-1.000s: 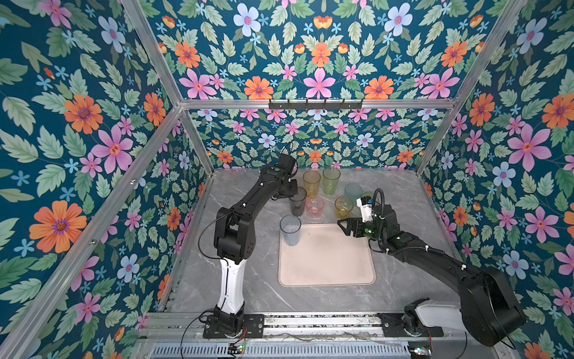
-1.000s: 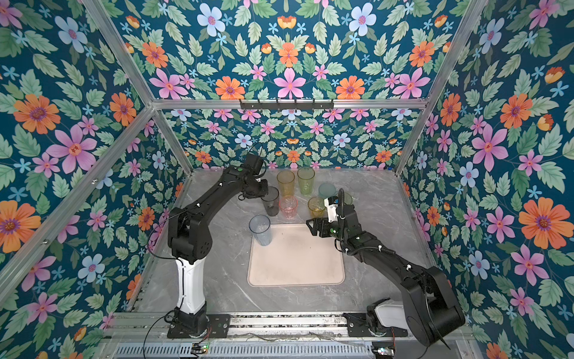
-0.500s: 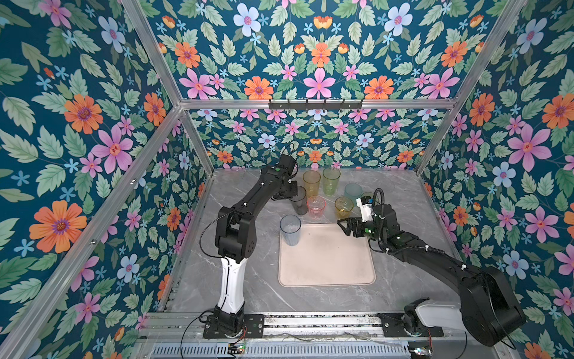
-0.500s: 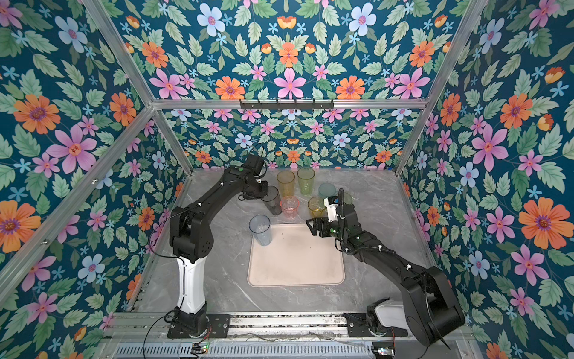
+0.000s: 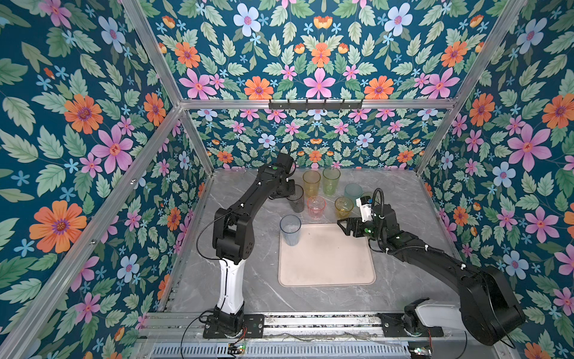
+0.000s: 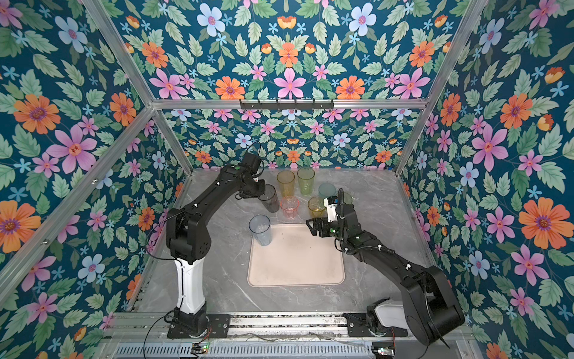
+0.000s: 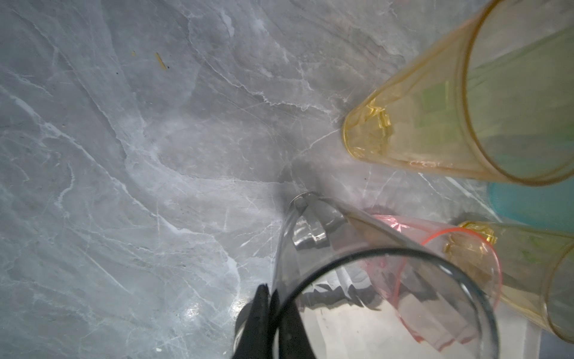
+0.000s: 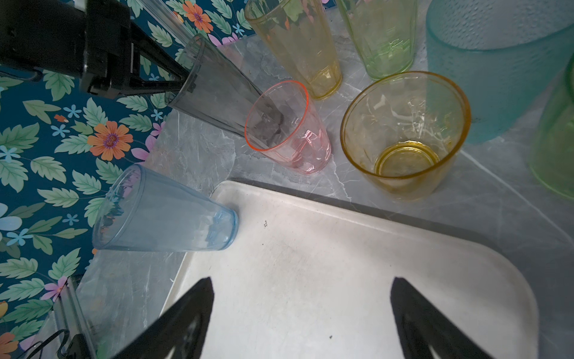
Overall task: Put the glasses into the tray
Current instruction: 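Lower the left gripper onto the grey glass rim and close on it, then lift the grey glass and carry it over the tray beside the blue glass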
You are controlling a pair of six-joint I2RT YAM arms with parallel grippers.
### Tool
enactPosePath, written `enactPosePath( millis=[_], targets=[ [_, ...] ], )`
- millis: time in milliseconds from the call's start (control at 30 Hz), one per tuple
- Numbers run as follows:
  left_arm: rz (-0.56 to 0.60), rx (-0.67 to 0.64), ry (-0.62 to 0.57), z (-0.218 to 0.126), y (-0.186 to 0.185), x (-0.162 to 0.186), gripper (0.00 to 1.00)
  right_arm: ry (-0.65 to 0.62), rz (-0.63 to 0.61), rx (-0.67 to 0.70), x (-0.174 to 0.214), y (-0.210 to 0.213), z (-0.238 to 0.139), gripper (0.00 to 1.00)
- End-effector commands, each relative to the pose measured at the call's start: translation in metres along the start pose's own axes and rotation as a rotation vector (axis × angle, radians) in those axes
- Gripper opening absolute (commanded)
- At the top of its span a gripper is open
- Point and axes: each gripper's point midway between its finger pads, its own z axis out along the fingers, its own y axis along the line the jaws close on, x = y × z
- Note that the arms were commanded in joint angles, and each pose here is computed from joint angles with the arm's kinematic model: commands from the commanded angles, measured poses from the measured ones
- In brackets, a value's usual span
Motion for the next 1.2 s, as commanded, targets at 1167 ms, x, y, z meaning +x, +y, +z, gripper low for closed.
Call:
enactPosePath(
  millis=[1167],
  targets=[
    [-0.064,-0.249,-0.091,-0.125,0.087,0.058,0.00,0.004,-0.008,0.013,-0.001,-0.002,0.006,0.90]
  ],
)
